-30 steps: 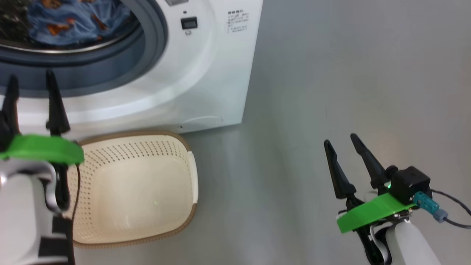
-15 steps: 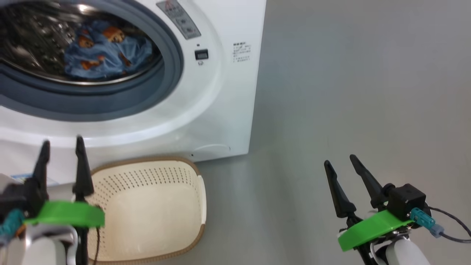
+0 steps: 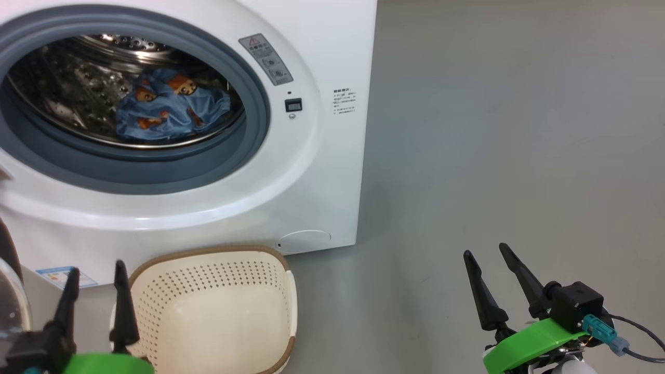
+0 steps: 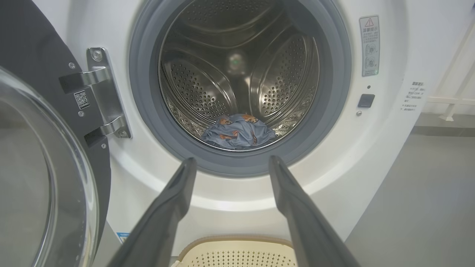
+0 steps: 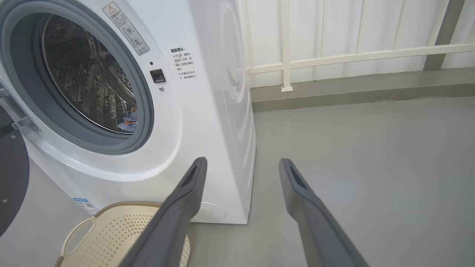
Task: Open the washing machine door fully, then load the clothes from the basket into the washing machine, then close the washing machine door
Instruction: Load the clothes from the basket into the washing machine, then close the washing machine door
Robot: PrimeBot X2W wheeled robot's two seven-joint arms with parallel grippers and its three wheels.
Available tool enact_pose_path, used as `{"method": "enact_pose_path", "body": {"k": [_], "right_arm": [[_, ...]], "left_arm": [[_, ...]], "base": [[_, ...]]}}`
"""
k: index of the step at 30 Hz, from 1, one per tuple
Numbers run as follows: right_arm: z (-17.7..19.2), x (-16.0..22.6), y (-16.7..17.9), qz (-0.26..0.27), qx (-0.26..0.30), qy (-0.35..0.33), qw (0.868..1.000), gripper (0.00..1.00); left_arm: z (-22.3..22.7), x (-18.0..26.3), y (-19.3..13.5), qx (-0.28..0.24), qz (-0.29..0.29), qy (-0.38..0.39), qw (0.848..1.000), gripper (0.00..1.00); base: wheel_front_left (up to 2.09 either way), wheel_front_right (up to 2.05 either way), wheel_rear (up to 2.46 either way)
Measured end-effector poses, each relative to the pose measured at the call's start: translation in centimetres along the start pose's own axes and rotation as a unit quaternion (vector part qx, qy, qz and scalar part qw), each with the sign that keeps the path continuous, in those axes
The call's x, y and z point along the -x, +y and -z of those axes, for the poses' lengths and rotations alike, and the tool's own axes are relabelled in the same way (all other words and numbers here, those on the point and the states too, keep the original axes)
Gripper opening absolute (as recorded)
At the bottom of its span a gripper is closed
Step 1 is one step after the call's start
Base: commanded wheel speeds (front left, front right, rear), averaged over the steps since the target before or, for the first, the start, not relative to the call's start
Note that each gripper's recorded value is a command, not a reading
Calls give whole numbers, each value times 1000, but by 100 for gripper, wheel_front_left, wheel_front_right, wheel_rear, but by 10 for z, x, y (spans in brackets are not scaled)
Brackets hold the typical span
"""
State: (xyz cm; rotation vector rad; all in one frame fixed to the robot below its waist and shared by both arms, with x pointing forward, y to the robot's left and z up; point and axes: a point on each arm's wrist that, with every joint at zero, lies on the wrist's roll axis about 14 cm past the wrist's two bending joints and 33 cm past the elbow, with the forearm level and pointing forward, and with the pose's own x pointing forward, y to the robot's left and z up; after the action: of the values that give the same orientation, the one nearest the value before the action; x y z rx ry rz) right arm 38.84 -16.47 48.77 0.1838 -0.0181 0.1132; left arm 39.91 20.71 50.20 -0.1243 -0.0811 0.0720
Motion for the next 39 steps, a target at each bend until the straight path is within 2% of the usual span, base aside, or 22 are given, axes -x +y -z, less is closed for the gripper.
{"method": "enact_pose_path", "body": {"k": [12,17,39], "right_arm": [[-19,9,0,1,16,-27,999,100],[-26,8,-3,5,16,-39,999,100],[-26,5,-4,10,25,-39,999,100]], "left_arm": [[8,37,-10,6,0,20,1000,100],[4,41,-12,17,-2,15,1000,100],[2,42,-15,-3,6,12,1000,100]], "base": [[0,0,0],[0,0,0],[0,0,0]]}}
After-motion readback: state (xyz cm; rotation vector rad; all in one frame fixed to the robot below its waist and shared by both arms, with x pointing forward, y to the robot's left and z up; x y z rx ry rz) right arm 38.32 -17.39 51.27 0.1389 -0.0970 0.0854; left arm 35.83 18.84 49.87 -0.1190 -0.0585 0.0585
